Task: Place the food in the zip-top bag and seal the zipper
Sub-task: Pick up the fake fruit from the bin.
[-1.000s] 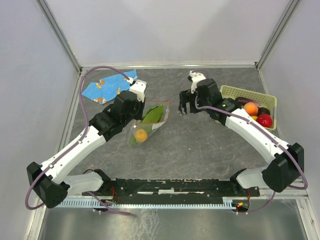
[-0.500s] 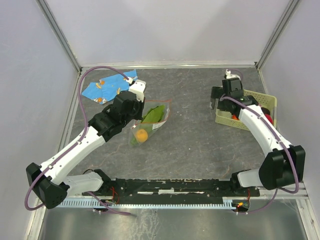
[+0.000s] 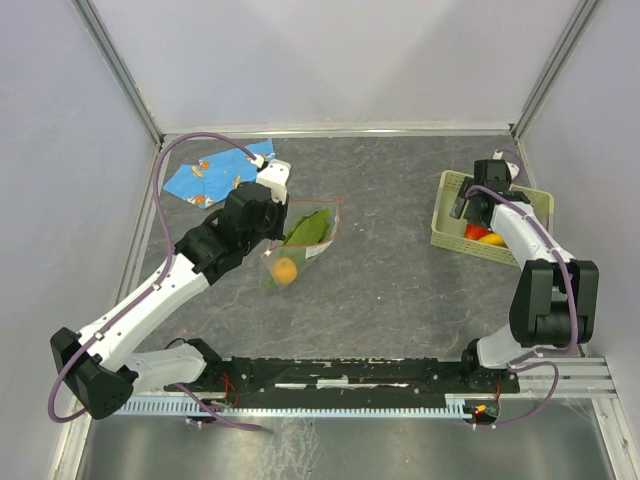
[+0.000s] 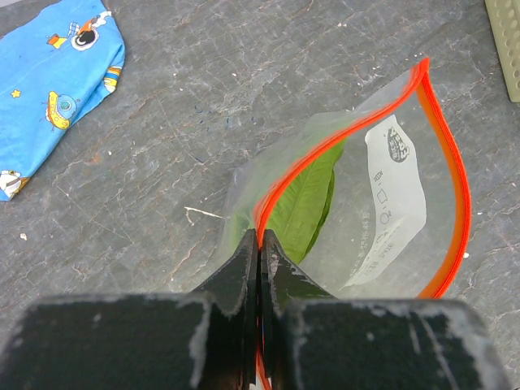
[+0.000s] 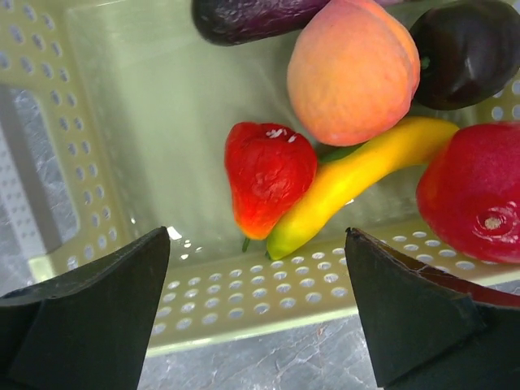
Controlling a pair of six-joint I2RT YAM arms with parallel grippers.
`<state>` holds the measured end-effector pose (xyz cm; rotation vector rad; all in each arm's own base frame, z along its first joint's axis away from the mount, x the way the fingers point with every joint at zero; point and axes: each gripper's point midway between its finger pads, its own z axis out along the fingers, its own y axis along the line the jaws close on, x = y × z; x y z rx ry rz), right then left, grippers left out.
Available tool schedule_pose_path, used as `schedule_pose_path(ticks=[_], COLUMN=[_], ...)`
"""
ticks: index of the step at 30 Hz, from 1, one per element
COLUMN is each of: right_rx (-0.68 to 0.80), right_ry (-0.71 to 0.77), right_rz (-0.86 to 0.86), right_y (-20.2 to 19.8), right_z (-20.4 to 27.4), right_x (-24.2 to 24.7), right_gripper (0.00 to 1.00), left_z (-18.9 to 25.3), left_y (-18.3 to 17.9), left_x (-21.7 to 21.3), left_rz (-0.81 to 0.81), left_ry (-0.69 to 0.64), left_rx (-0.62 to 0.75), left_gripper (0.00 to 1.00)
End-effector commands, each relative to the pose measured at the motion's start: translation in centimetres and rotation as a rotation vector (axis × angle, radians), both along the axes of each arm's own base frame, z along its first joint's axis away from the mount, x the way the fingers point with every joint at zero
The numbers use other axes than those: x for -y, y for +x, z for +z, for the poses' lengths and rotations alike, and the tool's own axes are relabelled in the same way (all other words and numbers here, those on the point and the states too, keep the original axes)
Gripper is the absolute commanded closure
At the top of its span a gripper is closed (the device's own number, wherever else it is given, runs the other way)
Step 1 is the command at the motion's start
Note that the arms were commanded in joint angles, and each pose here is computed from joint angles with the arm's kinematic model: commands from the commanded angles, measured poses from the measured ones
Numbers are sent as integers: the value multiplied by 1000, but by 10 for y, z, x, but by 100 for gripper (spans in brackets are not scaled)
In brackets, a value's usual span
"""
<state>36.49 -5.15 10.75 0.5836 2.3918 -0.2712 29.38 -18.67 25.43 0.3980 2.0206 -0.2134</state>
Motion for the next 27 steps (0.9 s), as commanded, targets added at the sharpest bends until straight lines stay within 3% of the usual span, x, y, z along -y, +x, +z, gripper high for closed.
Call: schedule_pose_path(ticks=[1,16,27], right_rx=[22,-52,-40], right_ry=[-17,69,103], right_rz=[-82,-13,53], right_y=[16,37,44], right_z=[-10,-66,-63], right_x=[23,20,11], right_gripper=[6,17,28], left_z=[25,22,19], left_y=[5,5,6], left_x=[-2,-1,0], left_rz=[27,27,25], left_ry=[-67,-57,-50], left_rx=[72,68,59], left_gripper=[97,97,97])
